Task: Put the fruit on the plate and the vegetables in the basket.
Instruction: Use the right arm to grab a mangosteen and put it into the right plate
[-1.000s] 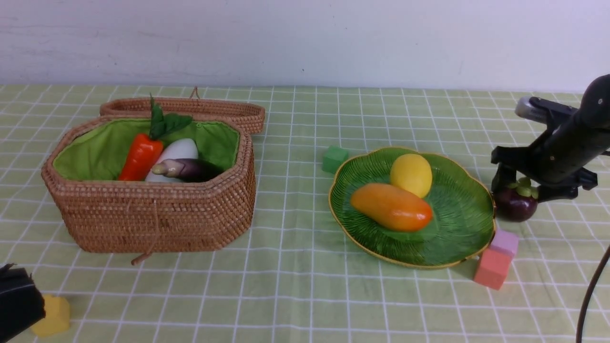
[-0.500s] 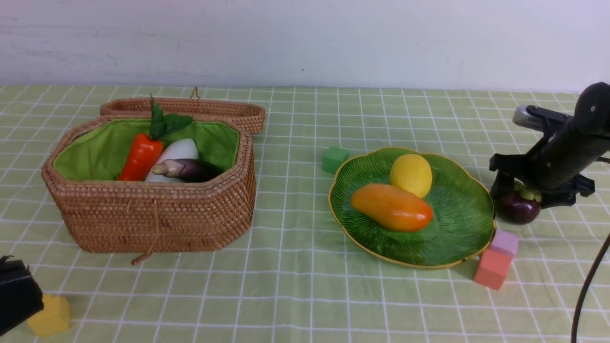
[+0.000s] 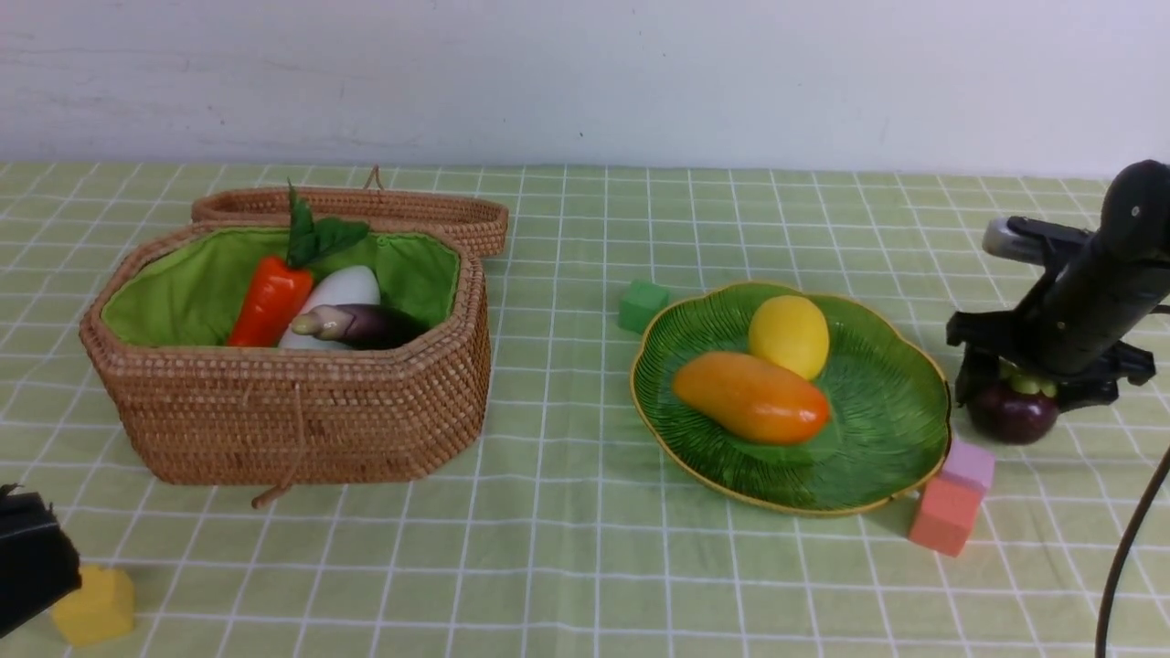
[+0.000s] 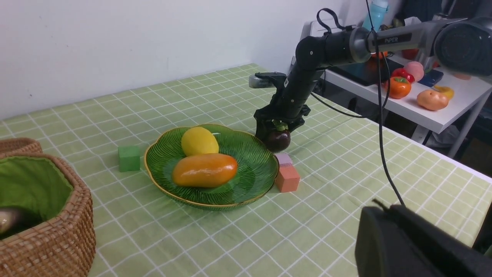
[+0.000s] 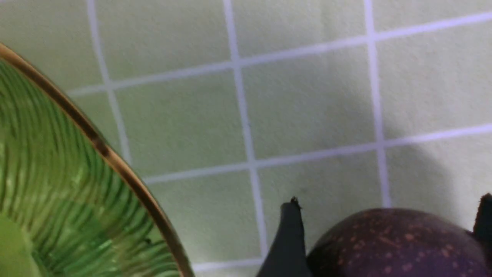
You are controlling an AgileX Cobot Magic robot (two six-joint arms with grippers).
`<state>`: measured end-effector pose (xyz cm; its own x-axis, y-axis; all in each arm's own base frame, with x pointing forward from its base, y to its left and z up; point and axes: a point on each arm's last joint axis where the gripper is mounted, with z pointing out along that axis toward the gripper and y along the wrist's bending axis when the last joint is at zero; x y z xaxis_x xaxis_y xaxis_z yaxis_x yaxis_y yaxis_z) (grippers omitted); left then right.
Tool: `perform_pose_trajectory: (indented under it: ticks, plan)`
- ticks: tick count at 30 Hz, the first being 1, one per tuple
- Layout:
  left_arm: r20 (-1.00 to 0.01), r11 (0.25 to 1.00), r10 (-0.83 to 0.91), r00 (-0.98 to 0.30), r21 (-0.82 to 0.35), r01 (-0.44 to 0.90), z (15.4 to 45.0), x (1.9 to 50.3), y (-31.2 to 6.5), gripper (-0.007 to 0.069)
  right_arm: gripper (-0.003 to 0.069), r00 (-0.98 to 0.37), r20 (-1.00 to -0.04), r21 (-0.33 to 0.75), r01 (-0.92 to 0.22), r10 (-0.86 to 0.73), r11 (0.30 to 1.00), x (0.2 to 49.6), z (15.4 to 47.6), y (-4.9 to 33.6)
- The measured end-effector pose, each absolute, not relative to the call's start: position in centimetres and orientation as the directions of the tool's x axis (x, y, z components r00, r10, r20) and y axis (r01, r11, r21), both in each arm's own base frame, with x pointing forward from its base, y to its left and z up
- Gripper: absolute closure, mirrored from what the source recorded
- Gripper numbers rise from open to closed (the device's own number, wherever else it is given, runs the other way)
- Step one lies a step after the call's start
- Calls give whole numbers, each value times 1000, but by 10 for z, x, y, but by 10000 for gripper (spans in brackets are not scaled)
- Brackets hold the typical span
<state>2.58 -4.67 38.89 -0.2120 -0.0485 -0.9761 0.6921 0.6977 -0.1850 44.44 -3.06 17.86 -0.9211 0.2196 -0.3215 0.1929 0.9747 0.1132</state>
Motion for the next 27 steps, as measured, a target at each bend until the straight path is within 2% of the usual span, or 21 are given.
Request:
perform_pose_trajectory:
  ticks: [3, 6, 9, 12, 16, 24, 27]
  plan:
    - [-976, 698, -49, -212, -185, 692, 389, 26, -47, 638, 97, -910, -355, 111, 185, 213, 976, 438, 205, -31]
    - [-978, 698, -42, -206, -176, 694, 389, 26, -47, 638, 97, -889, -399, 161, 174, 225, 971, 430, 239, -22]
    - [-981, 703, -26, -192, -154, 695, 389, 26, -46, 638, 97, -886, -426, 213, 100, 185, 972, 421, 263, 2]
    - [-982, 707, -18, -187, -145, 693, 388, 26, -46, 638, 97, -911, -400, 235, 3, 99, 972, 415, 259, 36]
    - [-983, 709, -15, -185, -141, 691, 388, 27, -46, 635, 97, -935, -355, 217, -73, 9, 973, 413, 241, 67]
    - [-986, 726, 15, -168, -105, 680, 387, 28, -44, 634, 95, -935, -355, 194, -98, -23, 976, 416, 232, 75]
    - [-986, 727, 16, -167, -103, 679, 387, 28, -44, 634, 39, -934, -357, 194, -98, -23, 976, 416, 232, 75]
